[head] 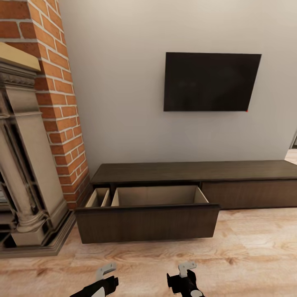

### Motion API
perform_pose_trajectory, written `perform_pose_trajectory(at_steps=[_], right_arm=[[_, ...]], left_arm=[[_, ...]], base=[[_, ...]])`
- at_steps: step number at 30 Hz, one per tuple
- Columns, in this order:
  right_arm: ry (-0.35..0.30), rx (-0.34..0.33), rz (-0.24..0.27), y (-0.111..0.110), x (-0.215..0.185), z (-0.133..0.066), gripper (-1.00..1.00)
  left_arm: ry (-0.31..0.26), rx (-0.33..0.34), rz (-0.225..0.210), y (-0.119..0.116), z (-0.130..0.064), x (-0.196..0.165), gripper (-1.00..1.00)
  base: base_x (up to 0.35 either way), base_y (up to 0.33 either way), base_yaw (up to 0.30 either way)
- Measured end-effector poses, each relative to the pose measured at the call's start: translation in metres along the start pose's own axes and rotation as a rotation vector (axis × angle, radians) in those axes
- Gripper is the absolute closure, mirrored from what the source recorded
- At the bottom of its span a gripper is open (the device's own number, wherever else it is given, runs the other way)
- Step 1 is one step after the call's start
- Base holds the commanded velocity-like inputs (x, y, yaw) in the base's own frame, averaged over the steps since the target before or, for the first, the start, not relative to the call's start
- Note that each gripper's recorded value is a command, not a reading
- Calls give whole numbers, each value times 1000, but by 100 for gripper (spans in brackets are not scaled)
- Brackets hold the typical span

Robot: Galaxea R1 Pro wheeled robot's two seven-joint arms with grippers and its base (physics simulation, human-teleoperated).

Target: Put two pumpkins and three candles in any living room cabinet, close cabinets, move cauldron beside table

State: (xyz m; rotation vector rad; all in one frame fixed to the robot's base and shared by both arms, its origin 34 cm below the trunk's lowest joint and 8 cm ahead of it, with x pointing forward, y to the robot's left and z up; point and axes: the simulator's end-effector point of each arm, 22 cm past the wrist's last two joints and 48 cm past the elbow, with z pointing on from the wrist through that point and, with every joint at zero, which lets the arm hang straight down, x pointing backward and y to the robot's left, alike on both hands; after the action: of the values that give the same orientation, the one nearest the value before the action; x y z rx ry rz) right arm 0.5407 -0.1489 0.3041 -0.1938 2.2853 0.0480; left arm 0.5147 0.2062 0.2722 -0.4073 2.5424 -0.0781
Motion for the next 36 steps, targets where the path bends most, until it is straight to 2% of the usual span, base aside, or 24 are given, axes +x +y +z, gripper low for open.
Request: perform_pose_trajectory(at_steps=[22,36], right_arm=[[1,1,1,-1,0,0,-100],[0,1,1,-1,0,0,-100]], left_arm=[[0,0,0,0,0,0,-100],[0,0,0,0,0,0,-100]], base=[[220,-7,0],[297,0,0]])
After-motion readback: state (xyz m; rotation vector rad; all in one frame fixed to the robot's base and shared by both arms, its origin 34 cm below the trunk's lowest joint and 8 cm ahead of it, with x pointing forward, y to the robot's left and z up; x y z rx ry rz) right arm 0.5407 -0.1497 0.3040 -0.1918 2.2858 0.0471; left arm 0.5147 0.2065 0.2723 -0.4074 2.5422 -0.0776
